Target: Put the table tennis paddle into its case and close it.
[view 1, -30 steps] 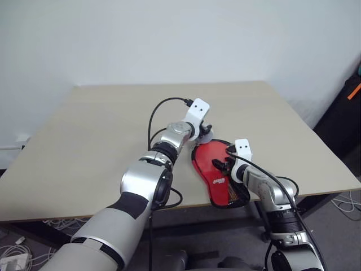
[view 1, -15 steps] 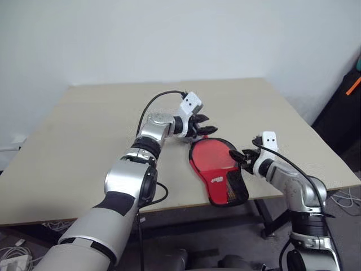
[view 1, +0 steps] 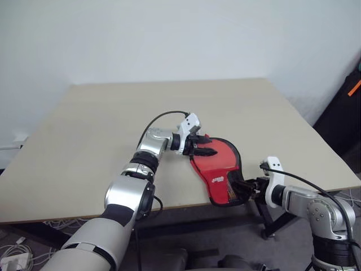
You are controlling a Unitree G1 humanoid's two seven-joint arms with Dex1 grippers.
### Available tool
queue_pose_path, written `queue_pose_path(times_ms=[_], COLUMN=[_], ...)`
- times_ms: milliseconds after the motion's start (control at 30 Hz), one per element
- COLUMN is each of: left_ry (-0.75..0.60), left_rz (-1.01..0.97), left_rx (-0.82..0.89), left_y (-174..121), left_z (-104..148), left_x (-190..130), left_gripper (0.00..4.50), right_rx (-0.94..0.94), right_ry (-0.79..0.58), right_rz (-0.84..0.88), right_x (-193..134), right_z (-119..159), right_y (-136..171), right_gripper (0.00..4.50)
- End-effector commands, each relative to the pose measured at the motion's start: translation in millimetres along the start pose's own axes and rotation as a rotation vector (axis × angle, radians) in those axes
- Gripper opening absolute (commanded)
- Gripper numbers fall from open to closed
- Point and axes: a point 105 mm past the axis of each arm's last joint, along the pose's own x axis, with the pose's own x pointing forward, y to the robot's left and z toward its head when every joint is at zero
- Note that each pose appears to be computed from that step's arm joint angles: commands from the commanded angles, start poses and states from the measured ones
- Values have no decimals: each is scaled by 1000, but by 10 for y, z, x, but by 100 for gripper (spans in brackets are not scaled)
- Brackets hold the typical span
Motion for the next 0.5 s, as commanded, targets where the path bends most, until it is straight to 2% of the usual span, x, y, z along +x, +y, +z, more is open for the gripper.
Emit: queue_pose_path(times_ms=[33, 300, 500], left_ry=[-58, -60, -50], left_rz=[-25, -92, -80], left_rx=[48, 46, 32], left_y=[-45, -221, -218], left_z=[241, 202, 175], left_x=[57, 215, 212], left_gripper=[309, 309, 312], right_rx=[-43, -59, 24], right_ry=[8, 56, 47], right_rz=[36, -9, 50], right_x=[51, 165, 122], right_z=[-8, -110, -99], right_y=[141, 80, 96], right_gripper=[324, 324, 130])
